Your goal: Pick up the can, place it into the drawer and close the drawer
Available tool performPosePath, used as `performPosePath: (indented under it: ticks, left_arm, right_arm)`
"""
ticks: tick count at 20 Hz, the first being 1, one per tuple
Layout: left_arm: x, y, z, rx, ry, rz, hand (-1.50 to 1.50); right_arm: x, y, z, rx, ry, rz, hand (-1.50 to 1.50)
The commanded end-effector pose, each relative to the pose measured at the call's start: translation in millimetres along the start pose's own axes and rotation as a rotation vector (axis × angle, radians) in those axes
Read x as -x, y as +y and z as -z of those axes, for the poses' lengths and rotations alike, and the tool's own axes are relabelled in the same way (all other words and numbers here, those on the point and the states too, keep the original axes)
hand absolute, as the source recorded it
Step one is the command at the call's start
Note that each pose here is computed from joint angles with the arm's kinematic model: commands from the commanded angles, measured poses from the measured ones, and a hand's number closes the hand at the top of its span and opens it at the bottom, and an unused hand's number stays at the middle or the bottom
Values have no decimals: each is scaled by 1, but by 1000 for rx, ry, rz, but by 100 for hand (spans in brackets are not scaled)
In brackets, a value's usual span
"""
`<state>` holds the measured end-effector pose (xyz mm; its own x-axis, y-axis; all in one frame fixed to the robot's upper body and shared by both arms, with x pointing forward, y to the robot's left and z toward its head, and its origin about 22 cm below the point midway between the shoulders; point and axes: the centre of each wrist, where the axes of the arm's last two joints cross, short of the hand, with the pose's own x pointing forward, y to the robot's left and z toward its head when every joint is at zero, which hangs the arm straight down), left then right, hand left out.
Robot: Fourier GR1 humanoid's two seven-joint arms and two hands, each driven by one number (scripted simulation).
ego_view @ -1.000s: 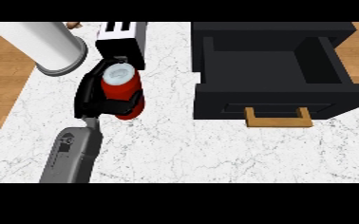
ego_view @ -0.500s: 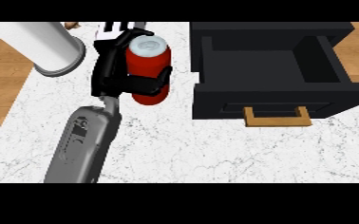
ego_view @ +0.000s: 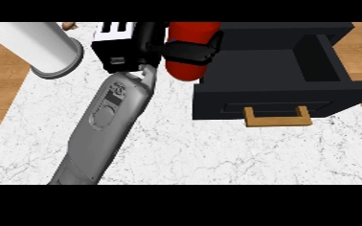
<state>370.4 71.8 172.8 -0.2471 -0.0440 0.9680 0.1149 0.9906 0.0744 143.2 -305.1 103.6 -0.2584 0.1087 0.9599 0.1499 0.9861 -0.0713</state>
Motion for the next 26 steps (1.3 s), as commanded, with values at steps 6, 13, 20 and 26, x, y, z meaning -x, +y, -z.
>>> performPosePath:
  ticks: [6, 13, 20, 26]
  left_arm:
    - [-52, -49, 33, -3, 3, 22, 150]
    - [-54, -59, 61, 8, 28, 43, 150]
    - [-70, -82, 72, -18, 33, 118, 150]
    - [-63, -83, 78, -10, 47, 132, 150]
  right_arm:
    - [-1, -5, -5, -22, 16, 6, -150]
    - [0, 14, 10, -18, -10, 1, -150]
    - [0, 11, 14, -43, -14, -11, -150]
    - [9, 12, 17, -34, -7, 9, -150]
